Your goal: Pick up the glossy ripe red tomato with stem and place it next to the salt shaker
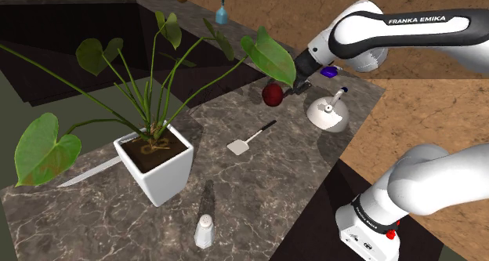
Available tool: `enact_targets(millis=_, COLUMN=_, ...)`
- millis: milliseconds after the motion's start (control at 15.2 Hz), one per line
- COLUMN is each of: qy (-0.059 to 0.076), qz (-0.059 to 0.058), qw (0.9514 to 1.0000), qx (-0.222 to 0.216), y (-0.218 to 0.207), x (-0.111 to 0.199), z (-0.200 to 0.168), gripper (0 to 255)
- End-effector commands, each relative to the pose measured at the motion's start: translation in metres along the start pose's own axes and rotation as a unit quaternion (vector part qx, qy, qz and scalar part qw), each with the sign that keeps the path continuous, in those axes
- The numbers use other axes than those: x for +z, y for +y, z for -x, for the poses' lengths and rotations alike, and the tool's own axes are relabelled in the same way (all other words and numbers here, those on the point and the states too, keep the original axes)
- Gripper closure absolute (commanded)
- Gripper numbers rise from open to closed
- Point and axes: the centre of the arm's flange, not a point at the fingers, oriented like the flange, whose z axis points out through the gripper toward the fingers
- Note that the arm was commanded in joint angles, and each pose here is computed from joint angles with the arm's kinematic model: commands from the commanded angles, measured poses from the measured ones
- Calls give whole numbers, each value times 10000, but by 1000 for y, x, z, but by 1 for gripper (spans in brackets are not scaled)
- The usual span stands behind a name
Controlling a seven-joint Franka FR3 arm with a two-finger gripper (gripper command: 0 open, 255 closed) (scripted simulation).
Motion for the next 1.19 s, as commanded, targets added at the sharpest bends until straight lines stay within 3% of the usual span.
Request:
enact_targets(millis=0, qy=6, qz=-2, qw=10000, qx=8, y=-9, x=10, z=25, gripper=255)
enact_targets(millis=1122, qy=6, qz=-2, qw=10000, qx=8, y=-102, x=57, z=223, gripper=255)
